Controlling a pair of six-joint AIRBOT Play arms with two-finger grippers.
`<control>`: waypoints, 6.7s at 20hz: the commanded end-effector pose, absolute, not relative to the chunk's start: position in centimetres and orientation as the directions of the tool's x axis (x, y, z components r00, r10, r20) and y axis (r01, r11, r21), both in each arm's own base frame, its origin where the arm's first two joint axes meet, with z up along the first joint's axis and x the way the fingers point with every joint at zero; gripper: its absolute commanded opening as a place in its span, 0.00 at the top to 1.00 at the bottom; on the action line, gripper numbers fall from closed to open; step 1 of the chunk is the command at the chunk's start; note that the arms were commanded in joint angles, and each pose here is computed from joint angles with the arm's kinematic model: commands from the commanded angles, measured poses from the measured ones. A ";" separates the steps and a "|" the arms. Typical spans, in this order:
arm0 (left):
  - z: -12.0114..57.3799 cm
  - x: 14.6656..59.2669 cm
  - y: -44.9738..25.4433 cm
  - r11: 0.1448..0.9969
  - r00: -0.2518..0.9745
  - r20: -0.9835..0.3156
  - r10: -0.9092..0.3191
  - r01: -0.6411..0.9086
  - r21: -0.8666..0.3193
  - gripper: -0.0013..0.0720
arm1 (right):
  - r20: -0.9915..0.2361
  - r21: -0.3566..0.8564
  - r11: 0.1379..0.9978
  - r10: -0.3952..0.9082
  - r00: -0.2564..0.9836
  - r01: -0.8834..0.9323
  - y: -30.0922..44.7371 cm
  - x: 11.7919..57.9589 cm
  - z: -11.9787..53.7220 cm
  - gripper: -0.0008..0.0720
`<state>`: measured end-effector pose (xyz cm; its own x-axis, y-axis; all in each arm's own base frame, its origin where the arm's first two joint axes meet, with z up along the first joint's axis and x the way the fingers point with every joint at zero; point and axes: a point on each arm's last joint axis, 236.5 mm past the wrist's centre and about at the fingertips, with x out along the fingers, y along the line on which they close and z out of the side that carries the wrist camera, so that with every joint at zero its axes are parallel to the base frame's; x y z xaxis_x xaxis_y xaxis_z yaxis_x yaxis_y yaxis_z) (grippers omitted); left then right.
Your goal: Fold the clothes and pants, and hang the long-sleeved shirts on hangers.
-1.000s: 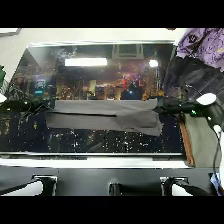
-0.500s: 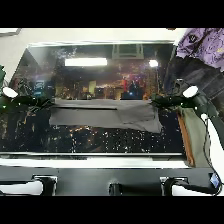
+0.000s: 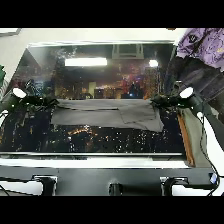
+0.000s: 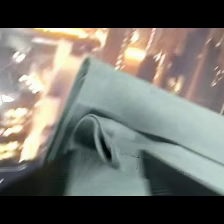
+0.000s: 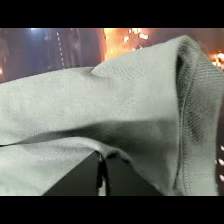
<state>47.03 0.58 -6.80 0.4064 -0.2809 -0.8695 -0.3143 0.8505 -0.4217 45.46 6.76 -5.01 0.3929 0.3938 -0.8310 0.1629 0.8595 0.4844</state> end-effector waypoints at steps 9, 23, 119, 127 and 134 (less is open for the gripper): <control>2.0 49.1 3.5 0.818 0.569 -0.788 -0.235 -0.323 -0.477 0.07 | -0.817 0.568 0.774 0.490 0.303 0.280 -1.9 42.4 1.3 0.04; 3.2 49.0 2.9 0.828 0.582 -0.777 -0.238 -0.297 -0.476 0.08 | -0.701 0.696 0.666 0.712 0.053 0.268 1.2 40.6 -9.1 0.03; 13.3 48.8 -8.7 0.917 0.396 -0.858 -0.327 -0.086 -0.389 0.96 | -0.721 0.693 0.691 0.668 0.185 0.205 5.1 44.6 1.3 0.19; 13.3 48.8 -8.7 0.917 0.396 -0.858 -0.327 -0.086 -0.389 0.96 | -0.680 0.722 0.644 0.728 0.085 0.254 11.1 44.9 -8.3 0.24; 13.3 48.8 -8.7 0.917 0.396 -0.858 -0.327 -0.086 -0.389 0.96 | -0.693 0.703 0.667 0.721 0.024 0.247 14.0 44.1 -10.1 0.69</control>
